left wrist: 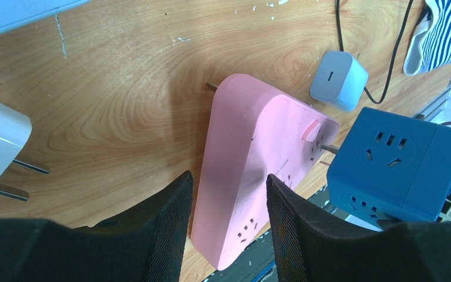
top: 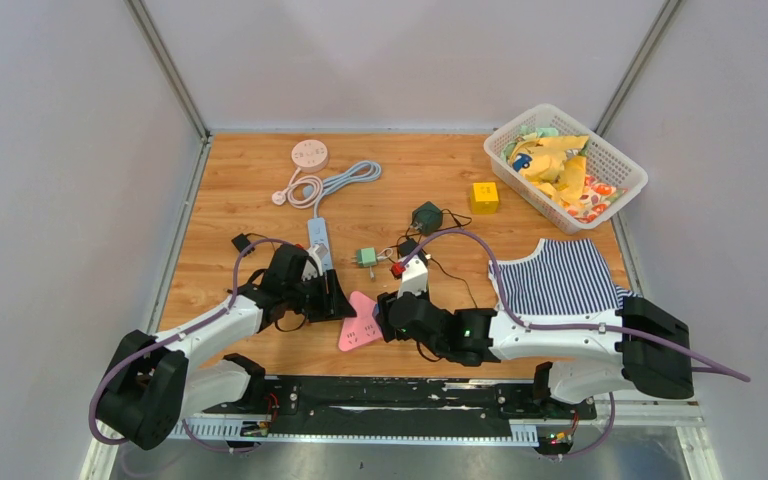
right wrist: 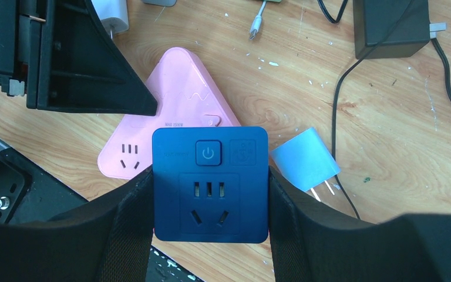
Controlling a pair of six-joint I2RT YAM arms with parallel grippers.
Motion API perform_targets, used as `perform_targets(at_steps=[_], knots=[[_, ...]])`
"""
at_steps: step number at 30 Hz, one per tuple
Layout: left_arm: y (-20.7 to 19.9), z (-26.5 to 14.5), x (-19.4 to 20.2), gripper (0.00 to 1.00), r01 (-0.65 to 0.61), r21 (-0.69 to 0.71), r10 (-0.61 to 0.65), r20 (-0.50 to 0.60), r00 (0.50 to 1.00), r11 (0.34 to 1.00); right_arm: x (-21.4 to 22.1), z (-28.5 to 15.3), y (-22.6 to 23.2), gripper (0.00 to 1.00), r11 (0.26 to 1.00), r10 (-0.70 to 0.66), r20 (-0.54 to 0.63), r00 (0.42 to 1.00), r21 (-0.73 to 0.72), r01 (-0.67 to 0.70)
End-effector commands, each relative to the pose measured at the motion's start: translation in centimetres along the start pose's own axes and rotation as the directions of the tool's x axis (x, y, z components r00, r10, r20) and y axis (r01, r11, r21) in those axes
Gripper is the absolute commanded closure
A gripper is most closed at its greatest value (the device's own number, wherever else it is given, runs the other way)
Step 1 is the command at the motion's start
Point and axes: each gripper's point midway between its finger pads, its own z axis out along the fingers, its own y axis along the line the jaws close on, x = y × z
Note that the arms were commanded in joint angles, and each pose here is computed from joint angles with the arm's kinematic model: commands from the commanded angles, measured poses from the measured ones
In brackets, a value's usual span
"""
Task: Insert the plug
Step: Insert the plug into the socket.
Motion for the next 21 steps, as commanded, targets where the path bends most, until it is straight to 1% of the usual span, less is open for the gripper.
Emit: perform_targets(at_steps=[1,10,16,21], knots=[[0.1,0.2,0.3,0.49,0.004,0.007,-0.004,-0.010,1.000,1.000,-0.2,-0.2,0.5,1.00,1.000,0.024,0.012,1.000,0.002,-0.024],[0.2,0.2,0.4,0.49,0.005,0.008,-0.005,-0.012,1.000,1.000,0.7,0.3,0.8,1.00,1.000,0.023,-0.011,1.000,-0.001,-0.023],[0.2,0.2,0.4,0.49,0.004,0.008,-0.004,-0.014,1.000,1.000,1.2,0.3,0.0,1.00,1.000,0.012,-0.014,1.000,0.028,-0.012],[0.2,0.2,0.4,0.49,0.004,0.008,-0.004,-0.014,1.000,1.000,0.4,0.0,0.0,1.00,1.000,0.003,0.004,1.000,0.024,-0.003]])
